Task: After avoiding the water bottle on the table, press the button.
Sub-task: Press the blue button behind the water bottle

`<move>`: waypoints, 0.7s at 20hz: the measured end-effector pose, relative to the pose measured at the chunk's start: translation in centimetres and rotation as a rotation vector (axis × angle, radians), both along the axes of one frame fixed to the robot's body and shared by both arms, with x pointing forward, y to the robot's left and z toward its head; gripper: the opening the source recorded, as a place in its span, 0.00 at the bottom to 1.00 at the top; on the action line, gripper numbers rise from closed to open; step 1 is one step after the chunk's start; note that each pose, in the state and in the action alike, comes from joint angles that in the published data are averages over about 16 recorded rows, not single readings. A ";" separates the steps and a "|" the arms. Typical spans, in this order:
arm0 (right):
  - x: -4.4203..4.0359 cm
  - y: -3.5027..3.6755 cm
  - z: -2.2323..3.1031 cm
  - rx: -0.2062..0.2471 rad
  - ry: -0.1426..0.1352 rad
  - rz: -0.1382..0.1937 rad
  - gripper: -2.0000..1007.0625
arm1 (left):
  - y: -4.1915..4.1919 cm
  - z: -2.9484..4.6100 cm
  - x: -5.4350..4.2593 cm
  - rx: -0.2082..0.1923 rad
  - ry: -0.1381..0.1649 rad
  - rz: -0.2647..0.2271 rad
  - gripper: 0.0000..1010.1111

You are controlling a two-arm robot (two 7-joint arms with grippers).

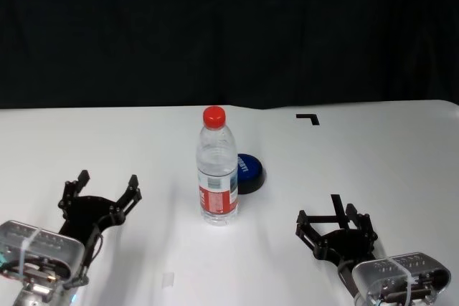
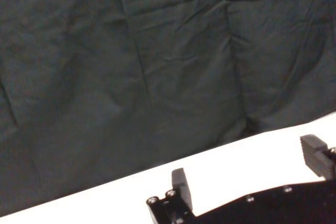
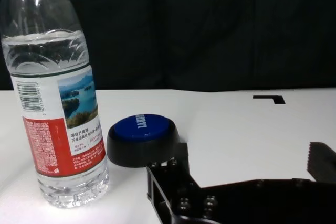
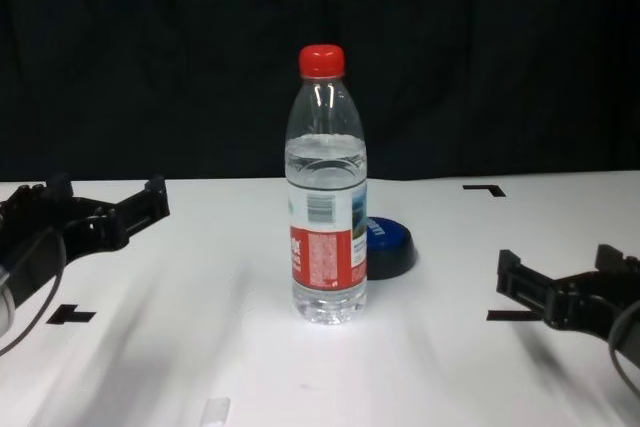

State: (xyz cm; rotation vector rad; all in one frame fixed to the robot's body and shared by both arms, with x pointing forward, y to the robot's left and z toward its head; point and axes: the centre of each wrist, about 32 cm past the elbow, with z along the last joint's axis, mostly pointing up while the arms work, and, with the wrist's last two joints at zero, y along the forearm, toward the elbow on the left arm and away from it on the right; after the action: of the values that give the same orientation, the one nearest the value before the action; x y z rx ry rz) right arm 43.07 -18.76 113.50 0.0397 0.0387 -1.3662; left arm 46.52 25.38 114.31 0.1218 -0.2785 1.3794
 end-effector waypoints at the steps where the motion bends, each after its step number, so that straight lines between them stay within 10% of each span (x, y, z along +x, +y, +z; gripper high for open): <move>1: 0.00 0.00 0.00 0.000 0.000 0.000 1.00 | -0.04 -0.04 -0.06 -0.001 0.001 0.000 1.00; 14: 0.00 0.00 0.00 0.000 0.000 0.000 1.00 | -0.46 -0.55 -0.64 -0.011 0.014 -0.001 1.00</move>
State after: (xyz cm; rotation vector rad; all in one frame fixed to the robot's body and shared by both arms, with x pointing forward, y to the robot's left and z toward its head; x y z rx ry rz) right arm 43.07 -18.76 113.50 0.0397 0.0387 -1.3662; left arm 45.88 24.92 113.76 0.1225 -0.2589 1.3782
